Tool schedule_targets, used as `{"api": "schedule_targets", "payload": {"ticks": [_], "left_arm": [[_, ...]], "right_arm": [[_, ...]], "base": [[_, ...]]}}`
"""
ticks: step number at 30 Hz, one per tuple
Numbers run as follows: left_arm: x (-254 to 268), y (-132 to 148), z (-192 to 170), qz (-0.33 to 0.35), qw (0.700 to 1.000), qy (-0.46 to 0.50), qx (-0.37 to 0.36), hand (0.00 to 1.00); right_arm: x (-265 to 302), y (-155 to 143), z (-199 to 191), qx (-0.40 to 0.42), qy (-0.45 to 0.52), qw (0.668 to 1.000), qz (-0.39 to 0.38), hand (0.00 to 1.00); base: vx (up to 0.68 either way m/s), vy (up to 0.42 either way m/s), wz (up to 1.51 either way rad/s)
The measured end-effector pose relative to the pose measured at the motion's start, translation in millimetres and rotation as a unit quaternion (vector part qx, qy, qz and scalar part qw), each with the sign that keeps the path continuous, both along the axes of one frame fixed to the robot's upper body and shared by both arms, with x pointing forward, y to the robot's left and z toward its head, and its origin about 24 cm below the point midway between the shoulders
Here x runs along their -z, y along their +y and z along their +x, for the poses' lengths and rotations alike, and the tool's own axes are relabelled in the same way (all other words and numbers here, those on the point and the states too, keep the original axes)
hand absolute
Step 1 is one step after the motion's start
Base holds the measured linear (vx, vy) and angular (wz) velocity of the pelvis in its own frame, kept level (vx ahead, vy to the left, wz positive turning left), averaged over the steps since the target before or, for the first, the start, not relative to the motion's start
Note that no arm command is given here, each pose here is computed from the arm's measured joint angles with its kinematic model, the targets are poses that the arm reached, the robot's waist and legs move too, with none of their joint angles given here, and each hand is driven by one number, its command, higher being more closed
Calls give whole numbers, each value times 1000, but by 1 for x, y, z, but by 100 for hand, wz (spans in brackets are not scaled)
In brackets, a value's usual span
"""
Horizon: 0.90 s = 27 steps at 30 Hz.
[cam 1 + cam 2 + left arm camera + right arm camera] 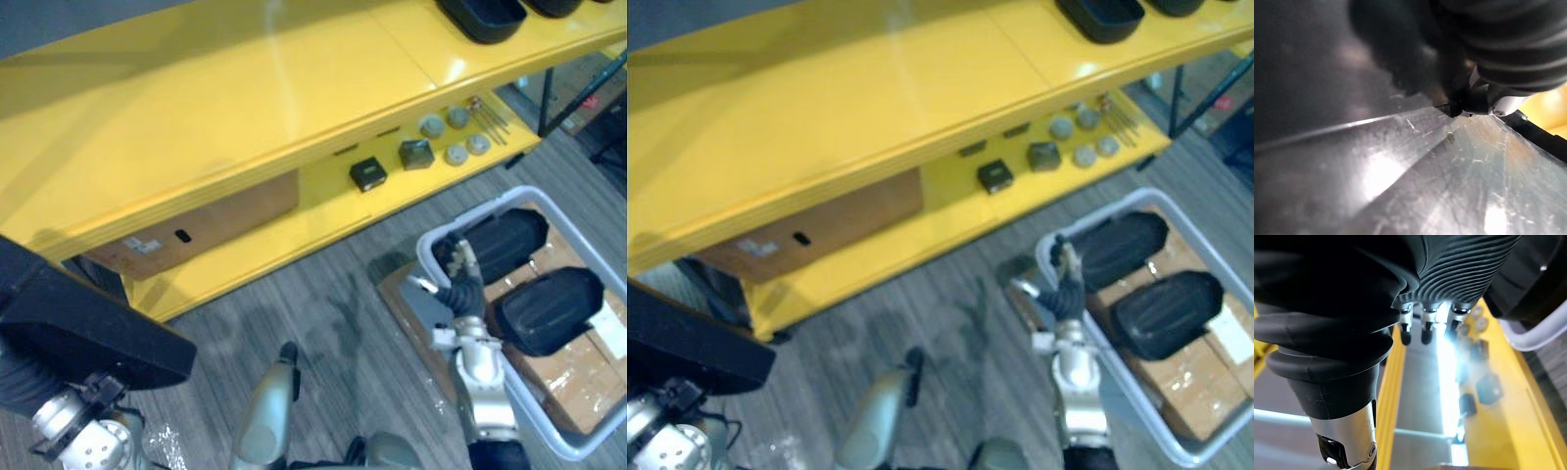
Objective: Walk over and take plastic housings, then place them on the shelf
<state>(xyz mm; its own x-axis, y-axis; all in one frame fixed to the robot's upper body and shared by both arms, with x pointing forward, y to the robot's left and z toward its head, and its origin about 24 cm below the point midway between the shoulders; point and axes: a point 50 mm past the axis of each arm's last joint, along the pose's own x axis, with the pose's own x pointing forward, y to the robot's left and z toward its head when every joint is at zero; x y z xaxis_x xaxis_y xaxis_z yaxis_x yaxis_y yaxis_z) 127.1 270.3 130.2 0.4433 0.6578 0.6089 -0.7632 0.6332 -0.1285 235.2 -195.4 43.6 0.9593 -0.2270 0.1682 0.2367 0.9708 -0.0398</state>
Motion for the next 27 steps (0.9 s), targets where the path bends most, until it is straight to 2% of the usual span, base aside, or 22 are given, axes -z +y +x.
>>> {"api": "schedule_targets", "payload": {"ticks": [4, 9, 15, 18, 21, 24, 27], "left_arm": [[-6, 1, 6, 12, 1000, -5, 17, 100], [-1, 2, 12, -14, 999, 7, 41, 100], [-2, -17, 22, -27, 994, 4, 108, 100], [-5, -34, 22, -31, 988, -10, 151, 100], [-14, -40, 34, -35, 985, -48, 161, 100], [-23, -48, 59, -45, 981, -90, 167, 100], [-27, -46, 66, -35, 982, -95, 161, 100]], "right_arm": [[-3, -8, -1, 21, -8, 1000, -22, 0], [-13, -36, -6, 66, -22, 997, -43, 0], [-47, -37, -27, 93, -95, 989, -57, 0], [-68, -43, -25, 103, -141, 982, -74, 0], [-88, -51, -17, 120, -189, 970, -93, 0], [-95, -67, -15, 176, -205, 958, -92, 0], [-99, -74, -21, 222, -229, 943, -97, 0]], "base": [[274, 83, 44], [311, -11, 52], [367, -310, 111], [166, -435, 110], [27, -255, 66], [-41, -86, 31], [-34, 5, -5]]}}
